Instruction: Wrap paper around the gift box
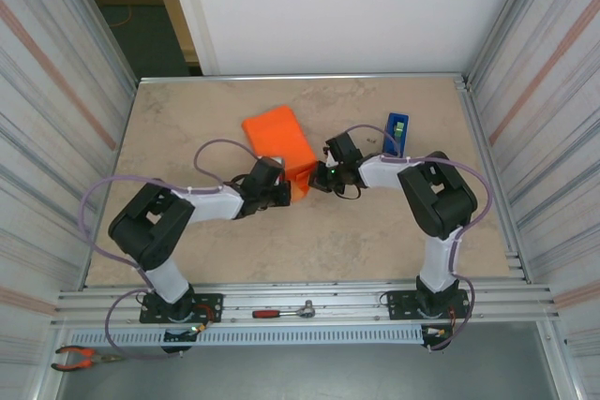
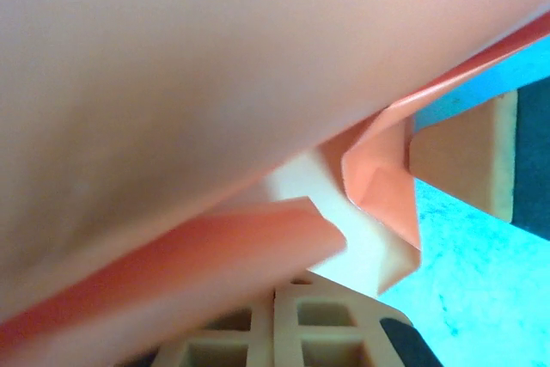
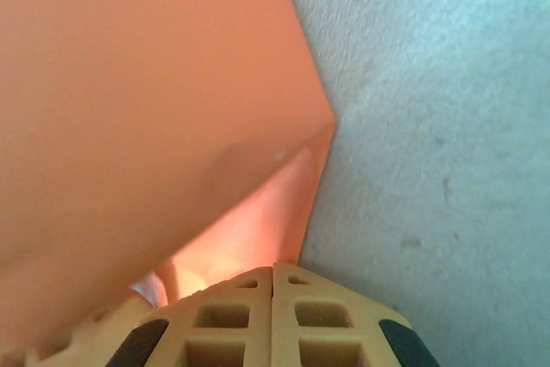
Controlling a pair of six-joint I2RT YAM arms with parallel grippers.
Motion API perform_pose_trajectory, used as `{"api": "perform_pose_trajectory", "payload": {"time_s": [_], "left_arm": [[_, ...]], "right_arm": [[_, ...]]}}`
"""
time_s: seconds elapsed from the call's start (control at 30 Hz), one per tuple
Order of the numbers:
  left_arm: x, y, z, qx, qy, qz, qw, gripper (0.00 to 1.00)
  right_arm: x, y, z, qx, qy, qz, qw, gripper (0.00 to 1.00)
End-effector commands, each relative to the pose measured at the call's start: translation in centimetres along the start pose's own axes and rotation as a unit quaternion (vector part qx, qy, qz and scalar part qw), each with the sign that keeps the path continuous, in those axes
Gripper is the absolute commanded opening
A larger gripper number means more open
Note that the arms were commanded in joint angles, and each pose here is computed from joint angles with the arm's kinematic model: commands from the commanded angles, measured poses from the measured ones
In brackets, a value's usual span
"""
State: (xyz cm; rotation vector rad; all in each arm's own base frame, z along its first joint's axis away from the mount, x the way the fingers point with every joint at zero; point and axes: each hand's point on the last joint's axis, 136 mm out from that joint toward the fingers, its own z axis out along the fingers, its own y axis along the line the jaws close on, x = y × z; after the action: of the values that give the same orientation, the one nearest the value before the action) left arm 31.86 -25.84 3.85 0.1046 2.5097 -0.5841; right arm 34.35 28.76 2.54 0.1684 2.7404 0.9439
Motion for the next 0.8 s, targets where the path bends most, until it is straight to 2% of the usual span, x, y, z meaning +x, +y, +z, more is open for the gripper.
{"api": "perform_pose_trajectory", "payload": {"time_s": [0.0,0.2,0.23,0.27,0.3,0.37,0.57,0.77], "left_arm": [[-4.2,-2.5,-3.6,0.053,-0.034,0.013,0.998,0.07],[-7.9,-3.6,-8.1,0.120,-0.066,0.003,0.991,0.18],[-8.4,-3.4,-8.6,0.125,-0.071,0.000,0.990,0.20],[-8.9,-3.1,-9.1,0.127,-0.079,-0.004,0.989,0.23],[-9.4,-2.7,-9.5,0.127,-0.084,-0.008,0.988,0.25],[-10.0,-1.9,-10.0,0.127,-0.091,-0.013,0.988,0.28],[-10.6,0.0,-10.5,0.115,-0.094,-0.026,0.989,0.39],[-9.8,0.7,-10.0,0.108,-0.081,-0.028,0.990,0.42]], "right_arm": [[0.5,1.7,-2.9,-0.020,-0.006,-0.017,1.000,0.00],[1.3,1.2,-5.2,-0.008,-0.027,0.004,1.000,0.00],[1.5,1.1,-5.3,-0.005,-0.026,0.008,1.000,0.09],[1.7,0.9,-5.1,0.000,-0.023,0.011,1.000,0.23],[2.0,0.8,-4.9,0.004,-0.019,0.012,1.000,0.33],[2.4,0.8,-4.3,0.010,-0.012,0.014,1.000,0.41],[3.0,1.5,-2.4,0.018,0.002,0.011,1.000,0.42],[3.1,1.6,-1.2,0.024,0.009,0.014,1.000,0.42]]}}
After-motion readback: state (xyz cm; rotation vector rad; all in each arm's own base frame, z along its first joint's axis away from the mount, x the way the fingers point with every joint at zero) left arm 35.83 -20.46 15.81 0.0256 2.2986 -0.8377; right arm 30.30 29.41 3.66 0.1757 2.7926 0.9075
